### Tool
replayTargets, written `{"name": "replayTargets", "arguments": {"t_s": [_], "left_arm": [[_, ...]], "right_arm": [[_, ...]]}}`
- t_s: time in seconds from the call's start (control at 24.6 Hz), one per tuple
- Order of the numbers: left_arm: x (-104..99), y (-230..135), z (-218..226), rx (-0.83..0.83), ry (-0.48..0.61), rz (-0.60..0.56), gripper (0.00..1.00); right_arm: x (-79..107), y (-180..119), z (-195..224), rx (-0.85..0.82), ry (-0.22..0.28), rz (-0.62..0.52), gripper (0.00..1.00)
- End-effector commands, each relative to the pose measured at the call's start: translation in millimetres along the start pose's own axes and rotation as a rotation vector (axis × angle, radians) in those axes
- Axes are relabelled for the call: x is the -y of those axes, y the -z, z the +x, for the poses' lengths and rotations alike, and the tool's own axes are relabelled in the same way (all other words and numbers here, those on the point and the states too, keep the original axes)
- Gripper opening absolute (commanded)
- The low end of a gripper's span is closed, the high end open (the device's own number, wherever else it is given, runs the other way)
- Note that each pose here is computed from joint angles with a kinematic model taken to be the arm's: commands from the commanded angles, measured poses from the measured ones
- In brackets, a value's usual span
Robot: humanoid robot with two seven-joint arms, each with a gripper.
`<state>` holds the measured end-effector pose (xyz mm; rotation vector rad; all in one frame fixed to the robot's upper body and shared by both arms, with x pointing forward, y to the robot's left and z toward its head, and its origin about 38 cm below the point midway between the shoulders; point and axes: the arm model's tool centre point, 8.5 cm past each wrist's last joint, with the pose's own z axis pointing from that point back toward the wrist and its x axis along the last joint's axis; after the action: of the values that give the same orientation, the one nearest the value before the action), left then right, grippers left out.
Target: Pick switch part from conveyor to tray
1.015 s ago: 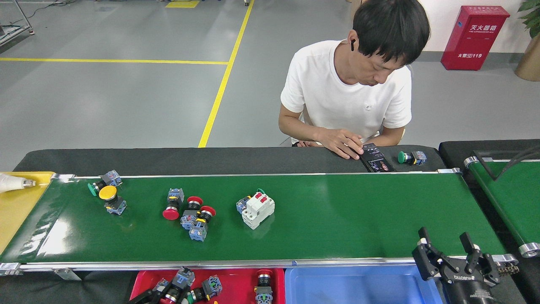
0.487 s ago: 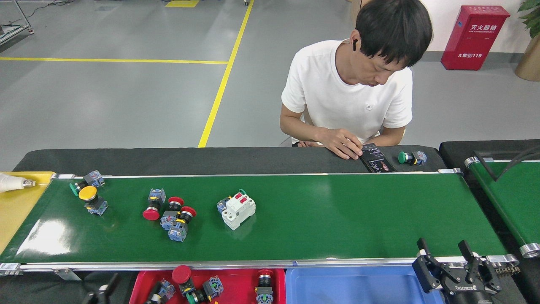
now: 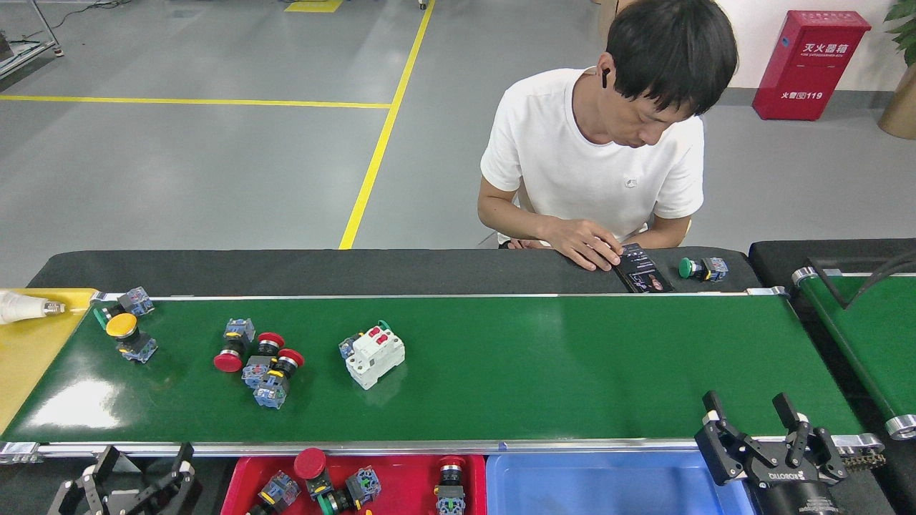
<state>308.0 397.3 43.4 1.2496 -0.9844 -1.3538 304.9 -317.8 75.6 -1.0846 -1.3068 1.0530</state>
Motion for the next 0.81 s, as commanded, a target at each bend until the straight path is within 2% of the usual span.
{"name": "replayTargets", "arguments": {"t_s": [0.0, 0.32, 0.57, 0.77], "left_arm": [[-3.3, 14.8, -5.8, -0.009, 0.02, 0.0, 1.0], [1.3, 79.6, 13.0, 0.034, 0.065, -0.063, 1.0], [-18.7, 123.4, 16.1, 0.024, 0.056, -0.058, 1.0], [-28.9, 158.1, -7.8, -0.006, 0.027, -0.109, 1.0]], "right_arm": [[6.9, 1.8, 3.0, 0.012, -0.001, -0.027, 0.98], [4.6, 1.1, 4.9, 0.016, 0.002, -0.021, 0.98], [3.1, 1.1, 6.6, 0.016, 0.009, -0.019, 0.98], [0.6, 1.7, 11.3, 0.026, 0.014, -0.013, 0.98]]}}
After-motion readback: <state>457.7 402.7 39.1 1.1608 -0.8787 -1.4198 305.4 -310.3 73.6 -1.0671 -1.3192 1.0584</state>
